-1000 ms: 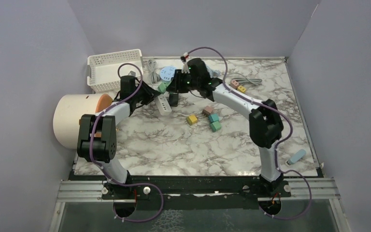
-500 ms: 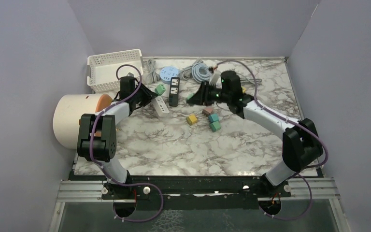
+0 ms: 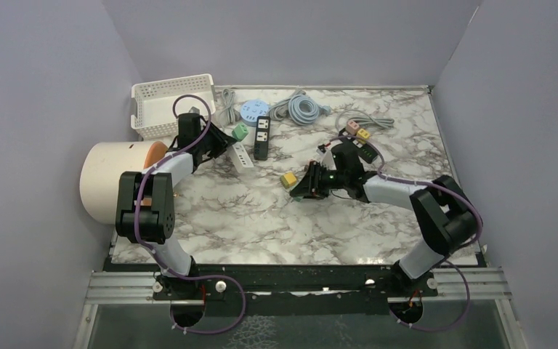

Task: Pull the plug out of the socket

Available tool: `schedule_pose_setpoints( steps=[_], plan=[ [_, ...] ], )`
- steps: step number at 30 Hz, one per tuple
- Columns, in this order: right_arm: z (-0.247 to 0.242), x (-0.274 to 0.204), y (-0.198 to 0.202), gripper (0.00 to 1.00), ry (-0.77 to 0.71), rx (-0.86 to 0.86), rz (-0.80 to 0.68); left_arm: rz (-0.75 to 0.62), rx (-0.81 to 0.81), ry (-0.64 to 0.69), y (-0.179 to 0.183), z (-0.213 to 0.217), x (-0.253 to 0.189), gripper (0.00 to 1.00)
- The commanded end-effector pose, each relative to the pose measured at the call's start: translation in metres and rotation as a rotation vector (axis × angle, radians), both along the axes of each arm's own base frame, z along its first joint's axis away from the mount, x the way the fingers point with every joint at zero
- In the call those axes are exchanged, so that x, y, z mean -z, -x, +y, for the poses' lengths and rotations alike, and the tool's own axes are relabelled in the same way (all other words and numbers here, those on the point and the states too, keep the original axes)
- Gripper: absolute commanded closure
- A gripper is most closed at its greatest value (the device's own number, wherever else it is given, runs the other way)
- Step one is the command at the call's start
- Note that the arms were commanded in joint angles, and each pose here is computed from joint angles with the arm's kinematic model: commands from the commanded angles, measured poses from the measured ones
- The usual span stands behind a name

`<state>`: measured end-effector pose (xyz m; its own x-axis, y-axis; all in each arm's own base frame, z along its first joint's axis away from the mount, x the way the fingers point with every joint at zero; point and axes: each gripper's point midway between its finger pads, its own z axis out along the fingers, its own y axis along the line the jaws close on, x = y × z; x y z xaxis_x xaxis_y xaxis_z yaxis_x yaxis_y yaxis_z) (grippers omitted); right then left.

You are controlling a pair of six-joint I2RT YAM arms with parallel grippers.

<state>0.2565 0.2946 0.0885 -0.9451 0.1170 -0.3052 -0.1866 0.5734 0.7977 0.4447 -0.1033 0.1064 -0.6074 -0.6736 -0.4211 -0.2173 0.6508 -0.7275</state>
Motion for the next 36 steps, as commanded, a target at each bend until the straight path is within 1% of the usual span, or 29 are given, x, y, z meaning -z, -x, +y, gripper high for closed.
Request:
schedule_pose_setpoints(
  steps=[1, 7, 10, 12, 13, 17, 20, 27, 32, 36],
  plan=[
    [0.022, 0.003, -0.010, 0.95, -0.110, -0.018, 0.068, -0.122, 0.031, 0.011, -0.010, -0.004, -0.042, 1.00],
    [0.028, 0.016, -0.020, 0.93, -0.094, -0.011, 0.111, -0.121, 0.030, -0.002, -0.009, 0.001, -0.042, 1.00],
    [0.030, 0.020, -0.024, 0.99, -0.080, -0.012, 0.116, -0.119, 0.032, 0.001, -0.010, 0.002, -0.042, 1.00],
    [0.031, 0.023, -0.027, 0.99, -0.073, -0.015, 0.118, -0.119, 0.032, 0.003, -0.010, 0.003, -0.042, 1.00],
    [0.032, 0.025, -0.030, 0.97, -0.065, -0.013, 0.115, -0.121, 0.032, 0.002, -0.011, 0.003, -0.043, 1.00],
    [0.033, 0.030, -0.042, 0.82, -0.031, 0.010, 0.105, -0.121, 0.036, 0.003, -0.011, 0.003, -0.043, 1.00],
    [0.033, 0.034, -0.049, 0.76, -0.001, 0.033, 0.109, -0.122, 0.040, 0.001, -0.010, 0.003, -0.043, 1.00],
    [0.030, 0.034, -0.052, 0.74, 0.017, 0.055, 0.121, -0.129, 0.041, 0.001, -0.008, 0.004, -0.046, 1.00],
    [0.023, 0.030, -0.043, 0.75, 0.026, 0.078, 0.122, -0.128, 0.039, 0.002, -0.009, 0.005, -0.043, 1.00],
    [0.016, 0.040, -0.036, 0.75, 0.041, 0.106, 0.150, -0.126, 0.041, 0.016, -0.009, 0.004, -0.042, 1.00]
  ],
)
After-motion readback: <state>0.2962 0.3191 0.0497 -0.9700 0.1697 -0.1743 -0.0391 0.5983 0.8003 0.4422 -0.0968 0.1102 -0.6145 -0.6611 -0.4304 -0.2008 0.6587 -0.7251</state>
